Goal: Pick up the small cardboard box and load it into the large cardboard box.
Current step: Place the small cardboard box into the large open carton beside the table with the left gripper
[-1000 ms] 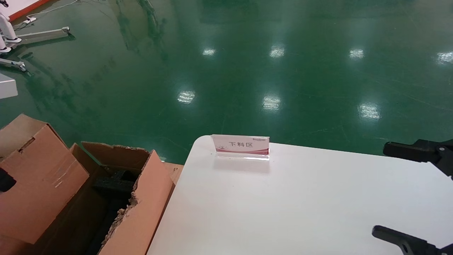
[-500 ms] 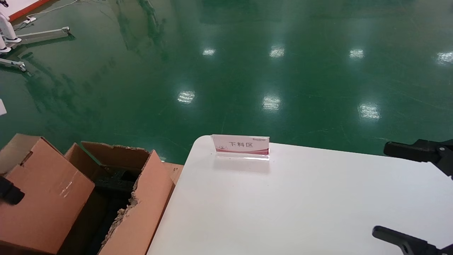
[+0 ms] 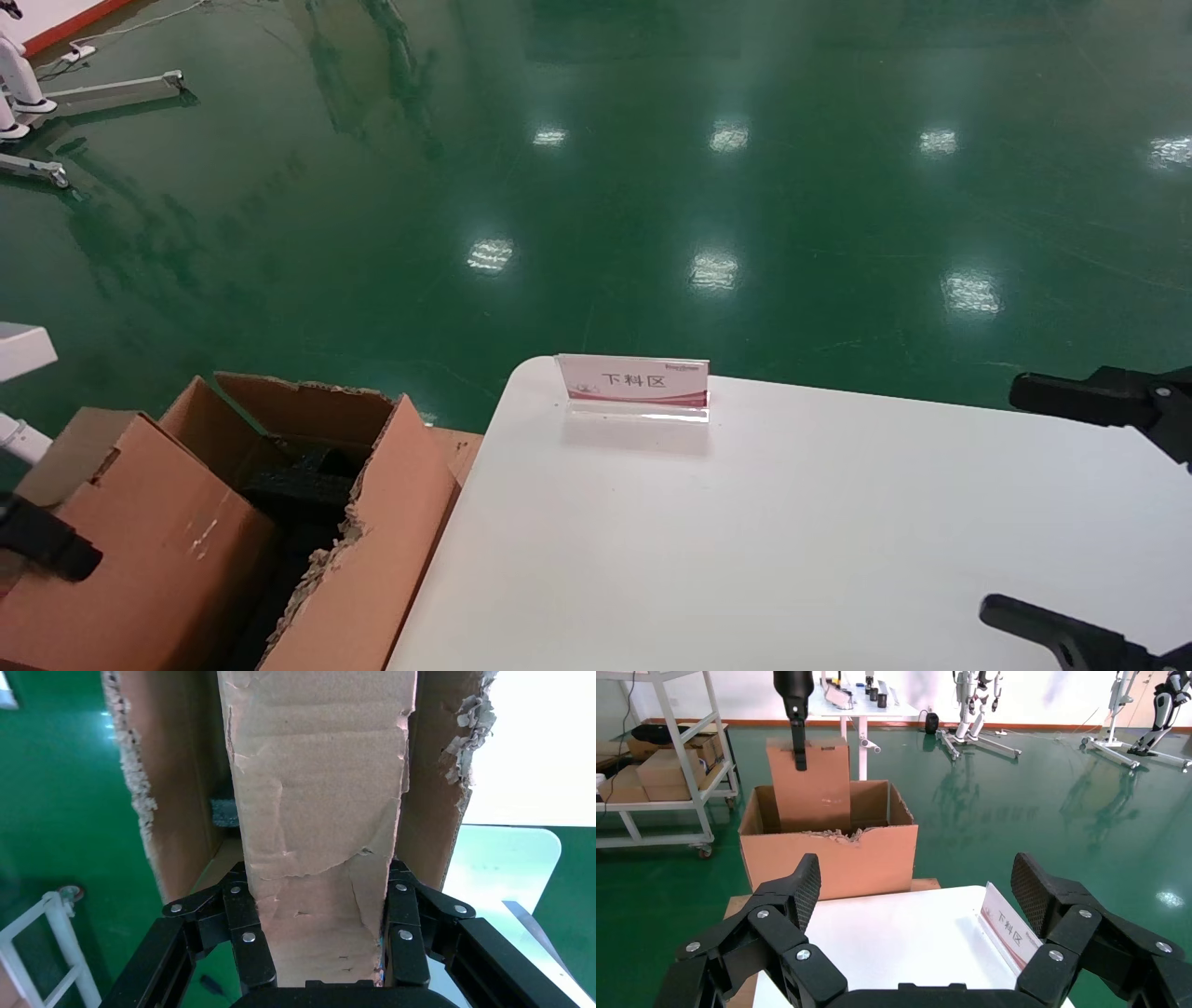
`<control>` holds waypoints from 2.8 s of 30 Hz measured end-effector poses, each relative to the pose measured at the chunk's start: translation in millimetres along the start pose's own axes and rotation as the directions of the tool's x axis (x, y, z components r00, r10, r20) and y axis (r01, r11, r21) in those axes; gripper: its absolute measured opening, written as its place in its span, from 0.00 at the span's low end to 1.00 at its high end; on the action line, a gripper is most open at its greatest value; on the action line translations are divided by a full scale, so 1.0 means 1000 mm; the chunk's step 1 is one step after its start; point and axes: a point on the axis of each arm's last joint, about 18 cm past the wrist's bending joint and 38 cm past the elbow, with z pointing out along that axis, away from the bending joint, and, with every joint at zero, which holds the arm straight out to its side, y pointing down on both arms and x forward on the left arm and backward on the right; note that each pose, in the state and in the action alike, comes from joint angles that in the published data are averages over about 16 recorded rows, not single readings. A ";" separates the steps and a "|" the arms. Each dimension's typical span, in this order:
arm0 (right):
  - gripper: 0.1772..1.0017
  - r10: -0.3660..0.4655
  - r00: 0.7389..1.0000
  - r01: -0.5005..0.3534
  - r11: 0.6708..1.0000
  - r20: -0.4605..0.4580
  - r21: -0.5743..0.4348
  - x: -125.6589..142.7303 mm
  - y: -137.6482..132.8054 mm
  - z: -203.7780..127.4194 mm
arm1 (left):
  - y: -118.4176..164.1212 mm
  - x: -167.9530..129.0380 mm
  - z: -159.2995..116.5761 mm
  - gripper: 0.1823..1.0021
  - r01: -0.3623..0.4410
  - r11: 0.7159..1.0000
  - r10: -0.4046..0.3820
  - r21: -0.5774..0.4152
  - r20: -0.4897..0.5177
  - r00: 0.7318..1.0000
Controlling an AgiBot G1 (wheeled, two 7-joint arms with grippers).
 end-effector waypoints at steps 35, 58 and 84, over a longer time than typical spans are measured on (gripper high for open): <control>0.99 0.000 1.000 0.000 1.000 0.000 0.000 0.000 0.000 0.000 | -0.027 -0.031 0.075 0.23 -0.028 0.999 0.031 -0.033 0.106 0.994; 0.99 0.000 1.000 0.000 1.000 0.000 0.000 0.000 0.000 0.000 | -0.049 -0.029 0.101 0.23 -0.062 0.996 0.075 -0.072 0.199 0.977; 0.99 0.000 1.000 0.000 1.000 0.000 0.000 0.000 0.000 0.000 | -0.043 -0.040 0.144 0.23 -0.012 0.995 0.033 -0.098 0.224 0.974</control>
